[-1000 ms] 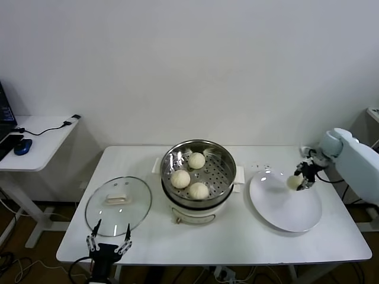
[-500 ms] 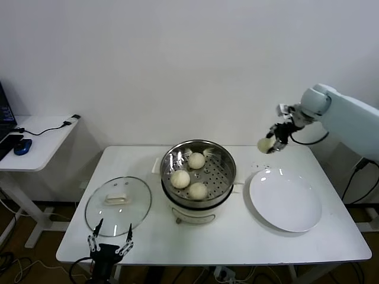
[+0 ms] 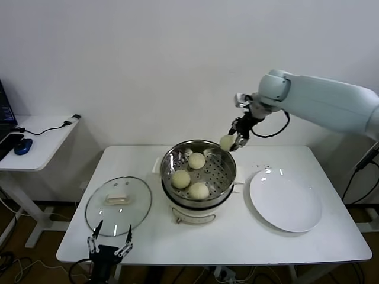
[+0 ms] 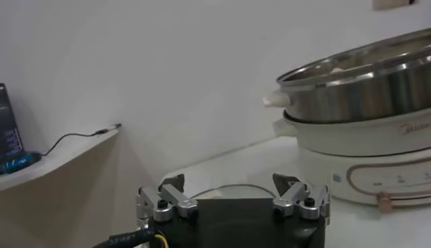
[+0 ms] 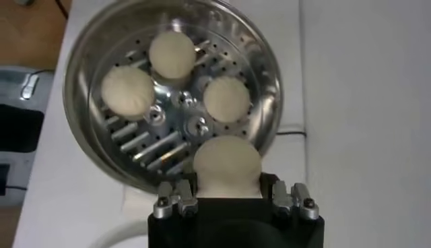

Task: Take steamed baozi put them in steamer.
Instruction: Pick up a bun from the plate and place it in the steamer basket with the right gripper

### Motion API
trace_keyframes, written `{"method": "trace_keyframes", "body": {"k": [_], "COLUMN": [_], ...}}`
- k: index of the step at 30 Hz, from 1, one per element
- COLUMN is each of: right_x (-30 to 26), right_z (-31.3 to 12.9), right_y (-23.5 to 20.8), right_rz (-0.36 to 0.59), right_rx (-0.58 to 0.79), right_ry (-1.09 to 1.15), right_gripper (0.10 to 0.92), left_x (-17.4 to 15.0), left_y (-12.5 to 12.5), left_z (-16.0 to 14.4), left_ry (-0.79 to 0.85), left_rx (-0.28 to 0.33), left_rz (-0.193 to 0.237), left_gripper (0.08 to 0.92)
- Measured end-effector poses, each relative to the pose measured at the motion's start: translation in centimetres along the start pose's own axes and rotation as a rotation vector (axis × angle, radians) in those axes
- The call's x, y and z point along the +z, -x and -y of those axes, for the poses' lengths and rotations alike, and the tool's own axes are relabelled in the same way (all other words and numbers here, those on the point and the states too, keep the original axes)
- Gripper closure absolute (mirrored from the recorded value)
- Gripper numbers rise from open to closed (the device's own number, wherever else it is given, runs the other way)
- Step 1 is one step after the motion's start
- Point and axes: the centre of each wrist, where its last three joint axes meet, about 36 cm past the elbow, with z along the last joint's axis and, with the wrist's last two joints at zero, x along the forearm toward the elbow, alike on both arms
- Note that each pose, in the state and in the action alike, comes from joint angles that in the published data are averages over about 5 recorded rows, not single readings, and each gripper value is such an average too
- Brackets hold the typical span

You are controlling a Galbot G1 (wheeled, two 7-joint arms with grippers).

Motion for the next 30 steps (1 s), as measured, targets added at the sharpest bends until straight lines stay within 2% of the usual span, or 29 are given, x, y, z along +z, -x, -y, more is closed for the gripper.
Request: {"method": "trace_keyframes", "body": {"k": [9,21,24,30], "right_x": [-3.5,-4.0,-4.1,-4.1], "right_z": [-1.3,-2.7,-2.9,-3.2], "right_y": [4.9,10.4,11.2,11.7], "right_rz": [-0.060,-0.103,-0.105,-0.097], "right_rx": [-0.065,-0.117,-0.117,-0.113], "right_ry": [-0.039,-0.044,-0.039,-0.030], "right_gripper": [0.420,0.415,0.381,0.236], "left_x": [0.5,1.1,1.2,1.1], "left_y": [-0.1,0.3,0.4,0.6], "left_z": [-0.5,-0.6,-0.6,-0.6], "left_ry": [-0.007,-0.014,-0.014,-0.014], "left_rx": [-0.006,-0.008,-0.007,-0.007], "left_rz": [-0.008,-0.018,-0.019,-0.018], "left_gripper": [0.177,0.177,0.177,0.177]}}
